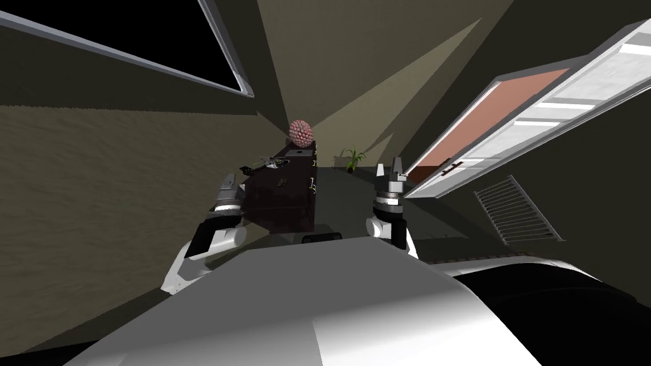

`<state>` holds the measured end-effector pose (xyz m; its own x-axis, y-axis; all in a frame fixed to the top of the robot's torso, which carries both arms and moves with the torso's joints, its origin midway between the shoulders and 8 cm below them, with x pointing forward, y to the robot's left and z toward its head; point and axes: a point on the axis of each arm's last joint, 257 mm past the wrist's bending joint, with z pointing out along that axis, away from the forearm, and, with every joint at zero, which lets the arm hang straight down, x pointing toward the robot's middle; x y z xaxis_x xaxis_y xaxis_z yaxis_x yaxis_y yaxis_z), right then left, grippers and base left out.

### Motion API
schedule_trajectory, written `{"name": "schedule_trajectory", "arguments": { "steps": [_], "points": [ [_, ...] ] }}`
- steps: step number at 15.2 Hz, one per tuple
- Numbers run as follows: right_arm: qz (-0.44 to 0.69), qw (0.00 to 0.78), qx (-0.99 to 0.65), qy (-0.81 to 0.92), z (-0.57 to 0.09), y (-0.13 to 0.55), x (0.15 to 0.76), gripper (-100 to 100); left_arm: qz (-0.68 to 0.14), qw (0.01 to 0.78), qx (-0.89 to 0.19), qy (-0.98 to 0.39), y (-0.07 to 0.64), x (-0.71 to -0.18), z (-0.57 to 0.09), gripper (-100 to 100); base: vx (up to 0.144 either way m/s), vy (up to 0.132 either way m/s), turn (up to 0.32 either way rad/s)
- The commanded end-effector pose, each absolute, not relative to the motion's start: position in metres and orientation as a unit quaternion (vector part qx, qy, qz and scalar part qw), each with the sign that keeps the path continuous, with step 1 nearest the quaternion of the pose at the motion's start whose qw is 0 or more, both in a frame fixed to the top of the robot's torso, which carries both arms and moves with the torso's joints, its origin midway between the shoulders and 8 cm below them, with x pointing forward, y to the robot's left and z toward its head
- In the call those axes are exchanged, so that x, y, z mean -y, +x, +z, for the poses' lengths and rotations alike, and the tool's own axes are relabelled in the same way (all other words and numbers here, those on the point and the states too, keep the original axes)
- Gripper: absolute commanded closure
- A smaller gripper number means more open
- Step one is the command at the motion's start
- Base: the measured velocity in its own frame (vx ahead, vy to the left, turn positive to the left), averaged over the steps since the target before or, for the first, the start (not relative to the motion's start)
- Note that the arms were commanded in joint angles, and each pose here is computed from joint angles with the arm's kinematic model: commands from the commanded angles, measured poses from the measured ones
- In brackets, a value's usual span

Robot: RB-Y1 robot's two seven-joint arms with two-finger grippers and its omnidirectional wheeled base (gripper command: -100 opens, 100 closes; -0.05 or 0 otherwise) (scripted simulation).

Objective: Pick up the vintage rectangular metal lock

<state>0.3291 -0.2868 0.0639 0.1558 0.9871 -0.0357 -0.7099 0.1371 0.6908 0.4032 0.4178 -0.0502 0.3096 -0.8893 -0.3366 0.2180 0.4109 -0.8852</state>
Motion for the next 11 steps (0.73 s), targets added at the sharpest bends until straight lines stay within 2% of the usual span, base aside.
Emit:
{"name": "schedule_trajectory", "arguments": {
  "steps": [1, 5, 11],
  "points": [
    [0.598, 0.710, -0.255, 0.272, 0.064, 0.329, 0.287, 0, -0.370, 0.710, -0.453, -0.392, 0.407, -0.428, -0.058, -100, -0.001, -0.131, -0.056],
    [0.598, 0.710, -0.254, 0.272, 0.064, 0.329, 0.287, 0, -0.344, 0.702, -0.470, -0.411, 0.411, -0.445, -0.070, -100, 0.002, -0.120, -0.034],
    [0.598, 0.710, -0.255, 0.272, 0.064, 0.329, 0.287, 0, -0.299, 0.690, -0.493, -0.437, 0.413, -0.478, -0.085, -100, 0.013, -0.078, -0.029]
  ]
}}
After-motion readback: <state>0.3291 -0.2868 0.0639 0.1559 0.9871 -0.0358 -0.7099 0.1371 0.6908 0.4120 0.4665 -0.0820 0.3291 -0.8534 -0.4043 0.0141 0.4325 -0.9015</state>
